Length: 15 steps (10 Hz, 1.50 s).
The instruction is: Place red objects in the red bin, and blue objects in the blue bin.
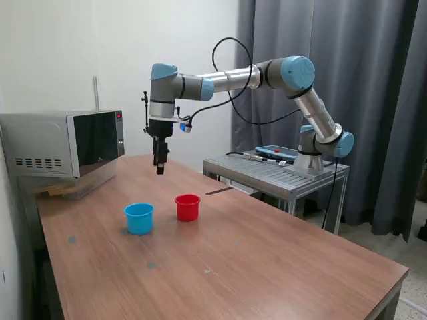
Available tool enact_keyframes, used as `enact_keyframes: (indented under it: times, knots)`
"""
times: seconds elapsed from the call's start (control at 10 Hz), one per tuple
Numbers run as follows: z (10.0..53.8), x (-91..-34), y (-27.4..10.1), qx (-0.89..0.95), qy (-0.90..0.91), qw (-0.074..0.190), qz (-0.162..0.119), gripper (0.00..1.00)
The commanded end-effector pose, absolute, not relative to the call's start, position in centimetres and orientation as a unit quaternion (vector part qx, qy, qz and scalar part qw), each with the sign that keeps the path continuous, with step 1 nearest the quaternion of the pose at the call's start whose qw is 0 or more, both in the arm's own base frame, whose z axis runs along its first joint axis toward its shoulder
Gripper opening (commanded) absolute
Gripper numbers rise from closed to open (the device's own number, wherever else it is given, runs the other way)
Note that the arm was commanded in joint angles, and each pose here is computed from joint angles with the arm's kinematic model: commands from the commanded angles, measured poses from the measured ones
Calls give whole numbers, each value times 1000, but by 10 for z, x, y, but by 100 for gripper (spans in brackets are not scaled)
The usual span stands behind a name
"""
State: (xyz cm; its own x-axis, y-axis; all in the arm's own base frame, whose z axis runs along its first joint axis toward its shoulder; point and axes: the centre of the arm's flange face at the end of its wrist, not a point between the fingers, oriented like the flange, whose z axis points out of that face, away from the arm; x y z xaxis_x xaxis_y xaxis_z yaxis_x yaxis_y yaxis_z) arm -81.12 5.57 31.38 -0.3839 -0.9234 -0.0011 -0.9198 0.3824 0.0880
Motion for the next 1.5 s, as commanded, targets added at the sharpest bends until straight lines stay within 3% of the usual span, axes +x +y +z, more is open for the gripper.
enact_keyframes:
  times: [0.0, 0.3, 0.7, 1.0, 1.4]
  knots:
    - [393, -779, 19, 571, -820, 21, -30, 100]
    - [456, -748, -44, 607, -793, 37, -42, 100]
    - [502, -713, -89, 632, -773, 41, -22, 100]
    - [535, -683, -120, 648, -760, 37, -17, 100]
    - [577, -654, -133, 652, -756, 57, -33, 100]
